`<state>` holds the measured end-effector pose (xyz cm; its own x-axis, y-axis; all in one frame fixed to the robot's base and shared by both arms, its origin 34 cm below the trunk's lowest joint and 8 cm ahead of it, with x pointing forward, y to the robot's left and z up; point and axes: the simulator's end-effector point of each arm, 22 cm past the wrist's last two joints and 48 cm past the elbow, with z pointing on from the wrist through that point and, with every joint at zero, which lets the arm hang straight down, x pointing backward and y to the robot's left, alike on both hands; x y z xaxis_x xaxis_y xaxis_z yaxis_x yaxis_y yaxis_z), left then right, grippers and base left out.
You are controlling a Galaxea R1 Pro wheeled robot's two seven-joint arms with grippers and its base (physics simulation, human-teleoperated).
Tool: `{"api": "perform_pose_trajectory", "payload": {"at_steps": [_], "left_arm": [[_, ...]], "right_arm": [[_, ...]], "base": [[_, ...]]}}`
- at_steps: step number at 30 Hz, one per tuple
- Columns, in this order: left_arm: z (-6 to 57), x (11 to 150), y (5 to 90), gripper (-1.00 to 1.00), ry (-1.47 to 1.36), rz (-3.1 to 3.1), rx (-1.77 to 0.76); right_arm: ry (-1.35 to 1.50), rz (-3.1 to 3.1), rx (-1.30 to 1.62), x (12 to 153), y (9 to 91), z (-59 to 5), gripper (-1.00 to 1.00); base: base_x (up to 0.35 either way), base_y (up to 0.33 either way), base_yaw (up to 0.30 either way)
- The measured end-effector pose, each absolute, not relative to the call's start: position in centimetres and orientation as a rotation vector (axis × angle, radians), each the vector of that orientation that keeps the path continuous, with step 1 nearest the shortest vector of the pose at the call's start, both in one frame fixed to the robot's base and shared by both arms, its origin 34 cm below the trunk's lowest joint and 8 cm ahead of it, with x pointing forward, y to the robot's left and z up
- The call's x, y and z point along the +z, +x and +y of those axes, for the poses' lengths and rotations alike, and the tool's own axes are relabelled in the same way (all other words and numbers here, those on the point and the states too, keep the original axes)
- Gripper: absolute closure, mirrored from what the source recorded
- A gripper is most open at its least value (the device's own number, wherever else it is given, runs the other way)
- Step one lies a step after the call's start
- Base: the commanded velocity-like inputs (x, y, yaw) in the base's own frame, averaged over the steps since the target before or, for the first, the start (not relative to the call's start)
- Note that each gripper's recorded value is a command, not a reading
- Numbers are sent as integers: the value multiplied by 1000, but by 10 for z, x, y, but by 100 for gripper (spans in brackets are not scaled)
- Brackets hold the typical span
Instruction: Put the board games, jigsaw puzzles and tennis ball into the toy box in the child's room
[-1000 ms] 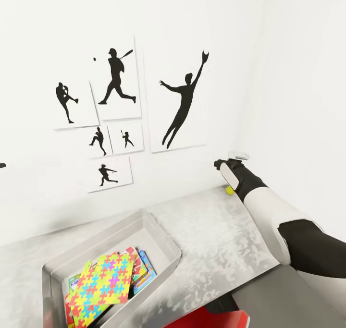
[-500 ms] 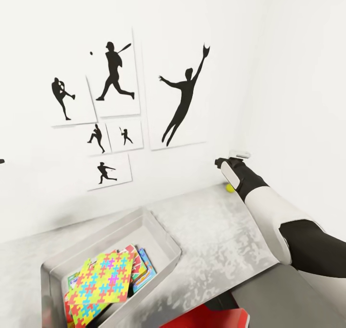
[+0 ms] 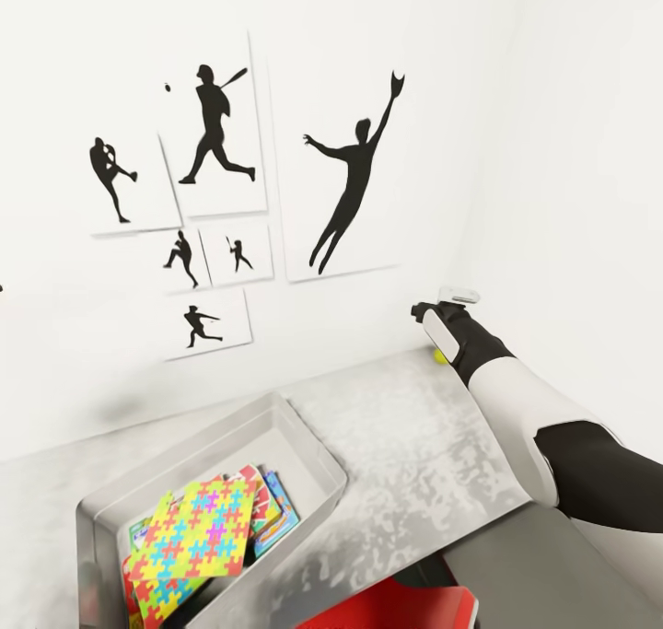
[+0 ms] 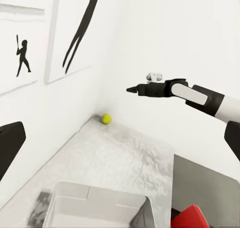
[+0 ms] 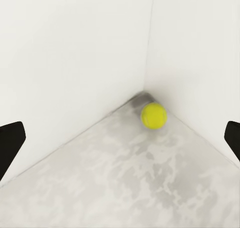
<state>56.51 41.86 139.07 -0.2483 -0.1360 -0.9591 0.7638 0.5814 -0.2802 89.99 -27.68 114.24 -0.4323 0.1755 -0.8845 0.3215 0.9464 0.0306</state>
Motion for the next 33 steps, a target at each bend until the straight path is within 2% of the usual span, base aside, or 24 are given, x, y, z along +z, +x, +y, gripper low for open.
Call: {"api": "perform_pose_trajectory", "payload": {"at_steps": [22, 33], "left_arm": [[385, 1344, 620, -100, 534, 1755, -889], [356, 1400, 645, -100, 584, 1611, -870]], "right_arm": [[354, 2043, -185, 1127, 902, -281, -100], [354, 2043, -186, 1127, 902, -281, -100]], "base": [[0, 0, 0], [0, 0, 0]]}}
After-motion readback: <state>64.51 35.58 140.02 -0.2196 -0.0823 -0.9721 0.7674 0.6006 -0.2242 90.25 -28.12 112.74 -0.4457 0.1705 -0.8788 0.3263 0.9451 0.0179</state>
